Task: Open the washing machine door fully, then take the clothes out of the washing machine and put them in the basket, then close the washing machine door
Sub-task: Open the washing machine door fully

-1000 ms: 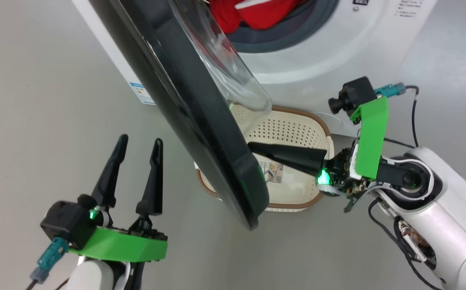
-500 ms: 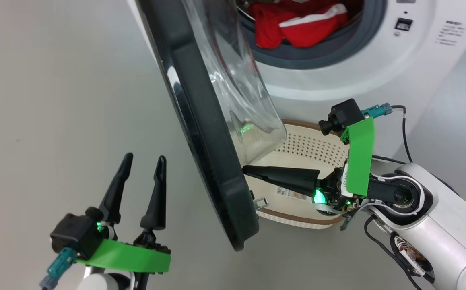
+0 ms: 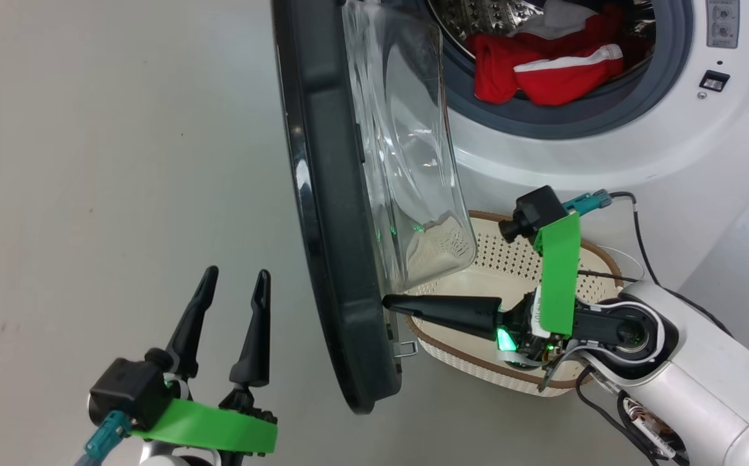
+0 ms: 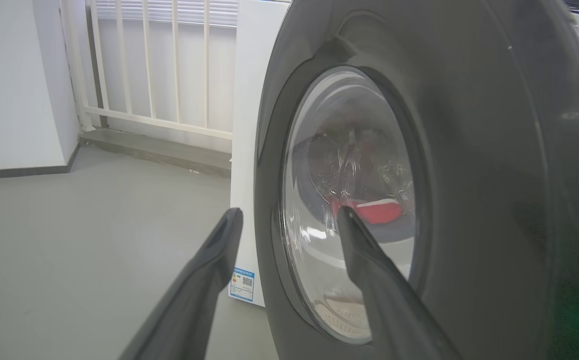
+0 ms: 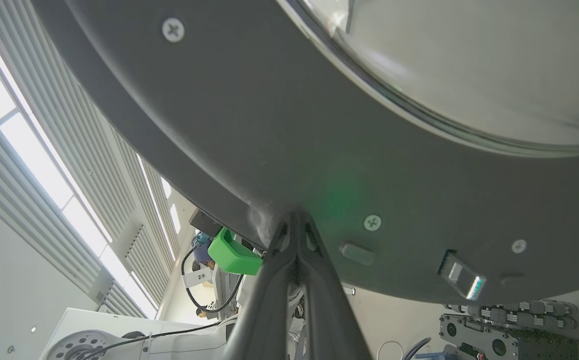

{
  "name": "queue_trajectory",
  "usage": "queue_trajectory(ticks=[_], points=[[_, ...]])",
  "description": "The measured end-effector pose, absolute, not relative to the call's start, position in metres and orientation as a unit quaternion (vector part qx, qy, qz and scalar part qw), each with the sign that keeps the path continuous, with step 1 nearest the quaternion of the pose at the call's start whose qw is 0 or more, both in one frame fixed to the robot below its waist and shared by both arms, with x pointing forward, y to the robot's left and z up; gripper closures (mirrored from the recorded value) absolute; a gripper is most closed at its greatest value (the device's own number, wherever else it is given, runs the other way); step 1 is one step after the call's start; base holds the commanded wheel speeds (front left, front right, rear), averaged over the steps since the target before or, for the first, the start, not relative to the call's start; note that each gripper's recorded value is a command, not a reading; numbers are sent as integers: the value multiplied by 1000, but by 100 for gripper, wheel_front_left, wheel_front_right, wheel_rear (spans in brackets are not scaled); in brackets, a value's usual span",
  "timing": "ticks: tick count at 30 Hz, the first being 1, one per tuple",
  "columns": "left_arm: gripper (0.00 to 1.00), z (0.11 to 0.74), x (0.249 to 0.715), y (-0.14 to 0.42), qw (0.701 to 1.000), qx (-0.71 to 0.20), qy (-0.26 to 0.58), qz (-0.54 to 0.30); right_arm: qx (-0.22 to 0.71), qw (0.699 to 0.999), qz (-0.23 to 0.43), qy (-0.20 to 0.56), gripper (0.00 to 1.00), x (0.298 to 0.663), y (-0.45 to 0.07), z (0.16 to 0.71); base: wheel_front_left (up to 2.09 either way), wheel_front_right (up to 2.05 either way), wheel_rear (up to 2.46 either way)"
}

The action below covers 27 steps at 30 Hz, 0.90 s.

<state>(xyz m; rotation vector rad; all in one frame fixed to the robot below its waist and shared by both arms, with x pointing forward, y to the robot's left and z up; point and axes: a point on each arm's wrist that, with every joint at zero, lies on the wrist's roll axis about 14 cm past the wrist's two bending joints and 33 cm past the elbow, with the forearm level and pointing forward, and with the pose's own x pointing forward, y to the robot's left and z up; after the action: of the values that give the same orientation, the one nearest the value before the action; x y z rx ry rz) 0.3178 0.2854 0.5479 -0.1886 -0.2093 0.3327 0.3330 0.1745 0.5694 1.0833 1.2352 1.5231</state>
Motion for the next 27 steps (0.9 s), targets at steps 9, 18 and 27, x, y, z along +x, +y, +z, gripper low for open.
queue_trajectory(ticks=[9,18,27], points=[[0,545,302,296,971,-97,-104,194,420,428,609,519,100,320,187,559,0,0,0],[0,544,299,296,970,-98,-102,197,416,426,611,522,100,319,193,560,0,0,0],[0,546,298,295,970,-101,-108,194,411,504,603,462,0,340,192,566,0,0,0]])
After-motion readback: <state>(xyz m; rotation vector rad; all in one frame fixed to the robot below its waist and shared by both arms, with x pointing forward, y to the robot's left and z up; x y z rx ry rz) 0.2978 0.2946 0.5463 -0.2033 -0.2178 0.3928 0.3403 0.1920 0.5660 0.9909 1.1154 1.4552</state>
